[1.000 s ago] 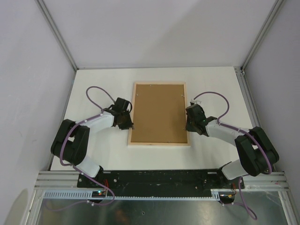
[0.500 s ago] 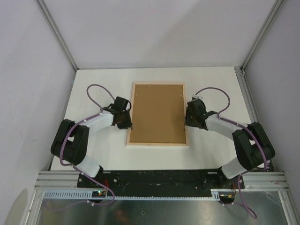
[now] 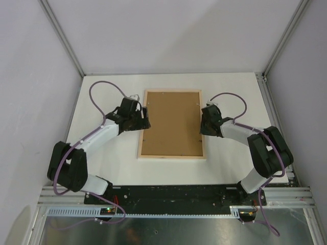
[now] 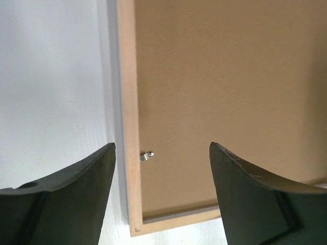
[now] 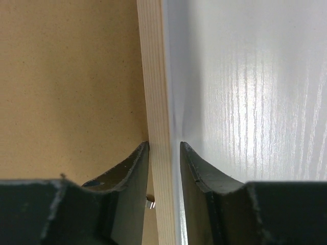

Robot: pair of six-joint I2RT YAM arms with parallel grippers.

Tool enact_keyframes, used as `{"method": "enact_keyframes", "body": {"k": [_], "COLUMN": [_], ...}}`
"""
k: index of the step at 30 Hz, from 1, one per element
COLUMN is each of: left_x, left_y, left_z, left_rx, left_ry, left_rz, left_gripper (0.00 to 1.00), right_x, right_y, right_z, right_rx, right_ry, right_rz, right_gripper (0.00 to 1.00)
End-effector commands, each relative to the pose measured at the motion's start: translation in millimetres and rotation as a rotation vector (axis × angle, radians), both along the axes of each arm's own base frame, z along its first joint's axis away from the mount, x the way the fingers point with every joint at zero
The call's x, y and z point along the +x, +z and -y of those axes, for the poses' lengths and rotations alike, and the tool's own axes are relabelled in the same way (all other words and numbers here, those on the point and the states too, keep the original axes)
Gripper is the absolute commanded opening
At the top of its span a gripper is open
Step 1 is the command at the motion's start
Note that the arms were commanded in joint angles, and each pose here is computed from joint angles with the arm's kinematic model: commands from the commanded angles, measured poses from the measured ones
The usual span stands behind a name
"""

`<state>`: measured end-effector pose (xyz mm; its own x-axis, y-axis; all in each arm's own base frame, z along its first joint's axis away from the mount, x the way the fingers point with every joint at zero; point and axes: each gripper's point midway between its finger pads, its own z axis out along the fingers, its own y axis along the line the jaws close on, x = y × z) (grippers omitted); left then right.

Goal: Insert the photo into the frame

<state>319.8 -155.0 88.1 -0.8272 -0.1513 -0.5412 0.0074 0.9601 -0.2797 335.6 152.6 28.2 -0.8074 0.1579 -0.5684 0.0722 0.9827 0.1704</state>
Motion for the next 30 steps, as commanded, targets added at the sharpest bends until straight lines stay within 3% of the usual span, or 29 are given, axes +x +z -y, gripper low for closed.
{"method": "enact_keyframes", "body": {"k": [1,9,13,21,30], "left_x": [7,-39,-82,-156,-189], "left_y": [59,99,95,58,30], "left_z": [25,103,138,185,216], "left_rx": [0.035,0.183,0.283,0.341,0.471], "left_ry": [-0.115,-0.401,-0.578,-0.816,-0.975], "left_rz": [0.205,0.485,0.627,0.727,0.852], "left_gripper": [0.80,0.87,0.89,0.92,0.97], "right_x": [3,2,5,9,9], "right_y": [-2,3,23,65,93], "right_z": [-7,-10,-4,-4,-8], "right_rx": [-0.008,-0.007,-0.016,-0.013,-0.029], "right_ry": [0.017,0.032,0.023,0.026,0.041], "right_rz": [-0.004,-0.007,0.013,0.054,0.065], "right_gripper": [0.32,0.02,0.00,0.00,0.00]}}
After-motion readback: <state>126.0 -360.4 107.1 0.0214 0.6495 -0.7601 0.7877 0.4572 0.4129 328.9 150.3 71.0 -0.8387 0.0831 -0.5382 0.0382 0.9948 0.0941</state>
